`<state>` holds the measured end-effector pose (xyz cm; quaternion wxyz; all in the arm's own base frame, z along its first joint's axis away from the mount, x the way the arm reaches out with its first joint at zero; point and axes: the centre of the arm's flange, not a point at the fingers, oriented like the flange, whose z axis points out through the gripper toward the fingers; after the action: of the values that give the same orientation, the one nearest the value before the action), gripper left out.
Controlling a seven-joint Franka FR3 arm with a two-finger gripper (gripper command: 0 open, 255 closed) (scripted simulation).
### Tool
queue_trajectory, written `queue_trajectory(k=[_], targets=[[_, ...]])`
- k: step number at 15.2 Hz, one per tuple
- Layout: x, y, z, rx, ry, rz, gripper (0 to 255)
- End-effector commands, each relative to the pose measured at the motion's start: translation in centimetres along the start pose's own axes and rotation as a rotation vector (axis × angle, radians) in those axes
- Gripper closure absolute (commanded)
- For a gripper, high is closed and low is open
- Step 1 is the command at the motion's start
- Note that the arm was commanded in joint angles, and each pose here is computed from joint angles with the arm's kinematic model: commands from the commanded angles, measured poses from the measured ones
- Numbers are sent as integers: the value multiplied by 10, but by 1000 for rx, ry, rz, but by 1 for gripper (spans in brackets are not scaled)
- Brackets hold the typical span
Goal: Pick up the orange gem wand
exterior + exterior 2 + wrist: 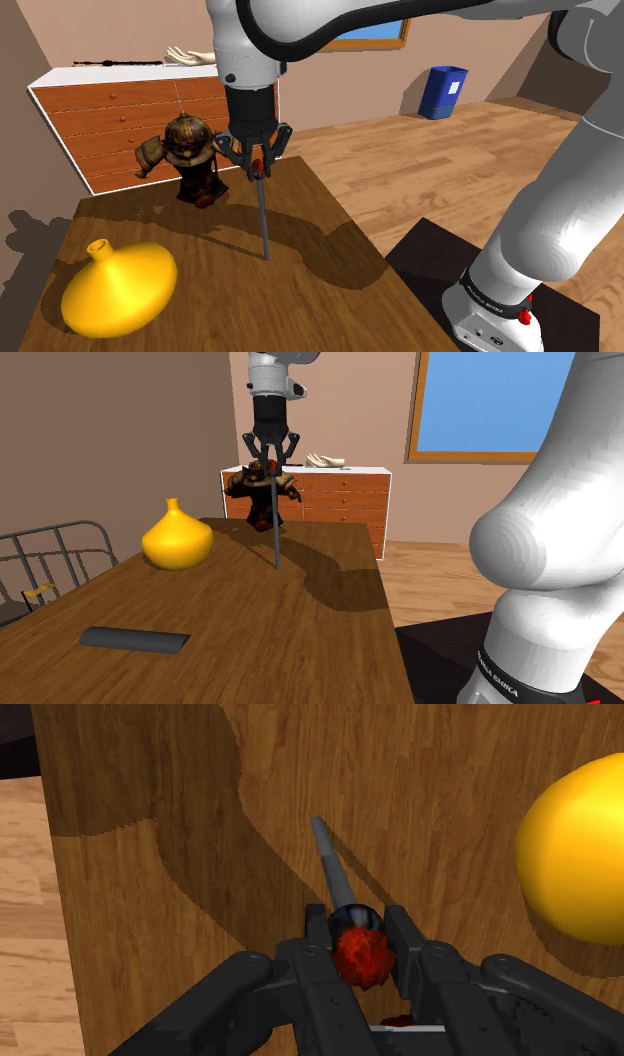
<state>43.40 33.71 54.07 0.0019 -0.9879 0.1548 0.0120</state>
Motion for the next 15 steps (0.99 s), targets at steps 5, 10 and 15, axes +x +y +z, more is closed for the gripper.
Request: queue_trajectory(k=[5, 10, 15], targets=[[-1, 0, -21, -1, -1, 0, 255], [-1, 0, -48, -1, -1, 0, 255], [-2, 0, -74, -1, -1, 0, 255]])
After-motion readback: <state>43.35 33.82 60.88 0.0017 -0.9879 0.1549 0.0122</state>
